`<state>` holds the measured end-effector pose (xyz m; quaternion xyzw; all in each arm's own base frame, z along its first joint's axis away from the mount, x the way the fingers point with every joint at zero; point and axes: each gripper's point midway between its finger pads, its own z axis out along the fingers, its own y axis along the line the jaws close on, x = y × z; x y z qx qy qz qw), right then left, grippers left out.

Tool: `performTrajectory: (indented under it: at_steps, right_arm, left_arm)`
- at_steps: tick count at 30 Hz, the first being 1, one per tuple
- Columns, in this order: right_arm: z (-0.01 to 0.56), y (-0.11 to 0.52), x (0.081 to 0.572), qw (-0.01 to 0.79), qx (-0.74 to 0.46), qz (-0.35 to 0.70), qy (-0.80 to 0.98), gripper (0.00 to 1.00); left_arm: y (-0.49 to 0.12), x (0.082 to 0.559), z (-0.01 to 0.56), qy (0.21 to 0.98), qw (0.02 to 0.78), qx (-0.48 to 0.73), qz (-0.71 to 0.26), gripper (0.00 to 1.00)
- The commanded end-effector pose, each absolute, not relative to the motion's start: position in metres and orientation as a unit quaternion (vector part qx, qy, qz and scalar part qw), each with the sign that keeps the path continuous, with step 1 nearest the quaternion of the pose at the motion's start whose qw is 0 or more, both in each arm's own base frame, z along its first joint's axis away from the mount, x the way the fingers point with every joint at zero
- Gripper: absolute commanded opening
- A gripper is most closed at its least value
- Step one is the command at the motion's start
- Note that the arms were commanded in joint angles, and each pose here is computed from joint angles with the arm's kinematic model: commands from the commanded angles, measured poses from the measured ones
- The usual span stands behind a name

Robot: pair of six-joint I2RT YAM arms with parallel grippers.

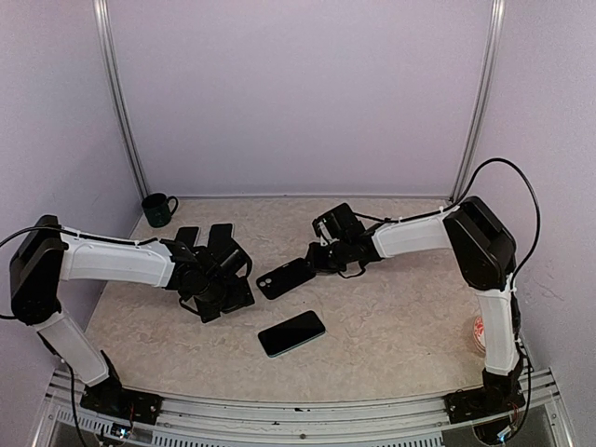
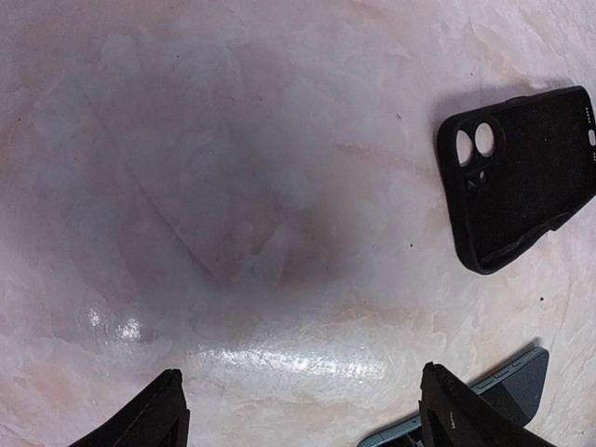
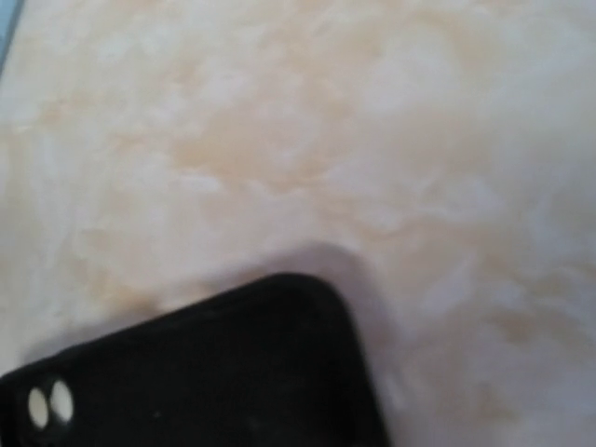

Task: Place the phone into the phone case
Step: Place the phone case at the center of the board.

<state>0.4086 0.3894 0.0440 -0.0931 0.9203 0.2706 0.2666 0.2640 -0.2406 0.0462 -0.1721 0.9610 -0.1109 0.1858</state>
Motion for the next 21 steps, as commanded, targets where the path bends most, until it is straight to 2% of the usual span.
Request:
performTrajectory:
  at_steps: [1,6,9,16,21]
  right_arm:
    - [0.062,0.400,0.398,0.269,-0.096,0.309,0.907,0.27]
    - [0.068,0.396,0.398,0.273,-0.101,0.301,0.908,0.38]
    - [0.064,0.385,0.401,0.281,-0.091,0.284,0.912,0.41]
    - [0.089,0.392,0.396,0.306,-0.116,0.332,0.884,0.42]
    - [0.094,0.383,0.400,0.318,-0.107,0.313,0.889,0.42]
  left_arm:
    - [-0.231,0.266,0.043,0.960,0.192,-0.178,-0.095,0.84]
    - [-0.232,0.267,0.043,0.960,0.193,-0.178,-0.095,0.84]
    - [-0.233,0.267,0.043,0.961,0.192,-0.176,-0.098,0.84]
    - [-0.232,0.265,0.041,0.961,0.190,-0.175,-0.099,0.84]
    - [-0.233,0.263,0.038,0.961,0.187,-0.174,-0.102,0.84]
